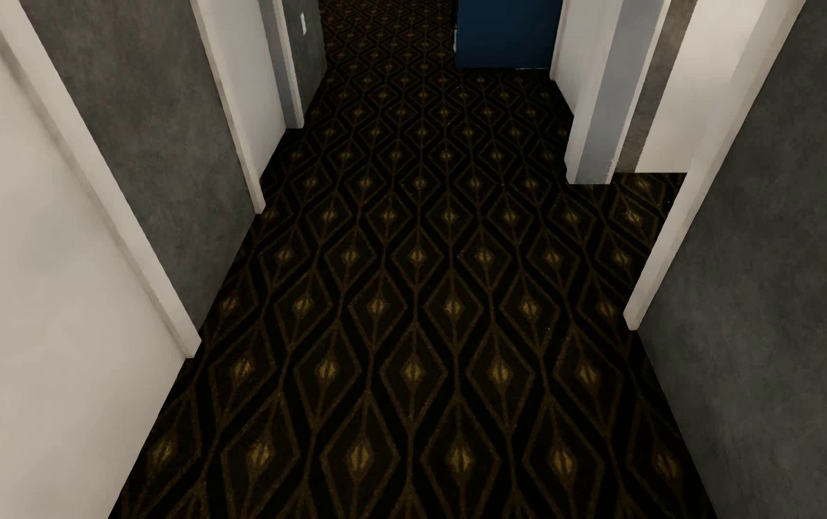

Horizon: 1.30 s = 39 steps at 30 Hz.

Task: Move towards the armchair

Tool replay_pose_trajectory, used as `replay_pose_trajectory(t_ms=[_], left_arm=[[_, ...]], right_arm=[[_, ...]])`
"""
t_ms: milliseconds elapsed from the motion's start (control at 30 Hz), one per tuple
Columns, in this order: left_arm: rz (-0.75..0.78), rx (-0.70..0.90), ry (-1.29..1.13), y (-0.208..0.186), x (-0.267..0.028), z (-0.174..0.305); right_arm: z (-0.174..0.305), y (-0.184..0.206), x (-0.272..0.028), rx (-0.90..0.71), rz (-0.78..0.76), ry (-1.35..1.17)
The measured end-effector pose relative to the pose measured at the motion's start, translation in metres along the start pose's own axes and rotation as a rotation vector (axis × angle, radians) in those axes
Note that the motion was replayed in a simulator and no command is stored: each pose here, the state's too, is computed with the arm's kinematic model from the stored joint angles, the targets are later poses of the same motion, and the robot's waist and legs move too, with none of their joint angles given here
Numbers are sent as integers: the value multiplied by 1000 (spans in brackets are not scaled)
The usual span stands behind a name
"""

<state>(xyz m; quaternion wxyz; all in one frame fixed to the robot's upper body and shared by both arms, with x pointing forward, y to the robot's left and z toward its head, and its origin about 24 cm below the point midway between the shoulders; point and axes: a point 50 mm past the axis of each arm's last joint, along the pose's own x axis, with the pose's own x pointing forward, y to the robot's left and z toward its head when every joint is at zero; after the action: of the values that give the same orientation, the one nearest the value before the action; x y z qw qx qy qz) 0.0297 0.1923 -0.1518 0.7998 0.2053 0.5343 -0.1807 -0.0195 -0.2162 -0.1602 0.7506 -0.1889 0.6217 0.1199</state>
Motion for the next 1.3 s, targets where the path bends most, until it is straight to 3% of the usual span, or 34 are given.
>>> replay_pose_trajectory(t_ms=[167, 233, 333, 433, 567, 767, 1000, 1300], left_arm=[[208, -74, -336, 64, -11, 80], [229, -91, -350, 69, -14, 82], [206, -167, -217, 53, -7, 47], [79, -89, 14, 18, 6, 3], [37, -56, 187, 5, -9, -46], [92, -67, 218, 23, -22, -64], [166, -92, 127, 47, -16, -39], [87, -78, 142, 20, -14, -42]], right_arm=[[-54, 37, -22, 52, 76, 141], [-64, 52, -29, 33, 122, 159], [-65, 57, -27, -11, 152, 179], [-33, 31, -10, -24, 85, 93], [25, -24, -5, 9, -66, -130], [22, -105, -21, 229, -347, -159], [21, -106, -20, 160, -328, -134], [80, -97, -16, 64, -274, -318]])
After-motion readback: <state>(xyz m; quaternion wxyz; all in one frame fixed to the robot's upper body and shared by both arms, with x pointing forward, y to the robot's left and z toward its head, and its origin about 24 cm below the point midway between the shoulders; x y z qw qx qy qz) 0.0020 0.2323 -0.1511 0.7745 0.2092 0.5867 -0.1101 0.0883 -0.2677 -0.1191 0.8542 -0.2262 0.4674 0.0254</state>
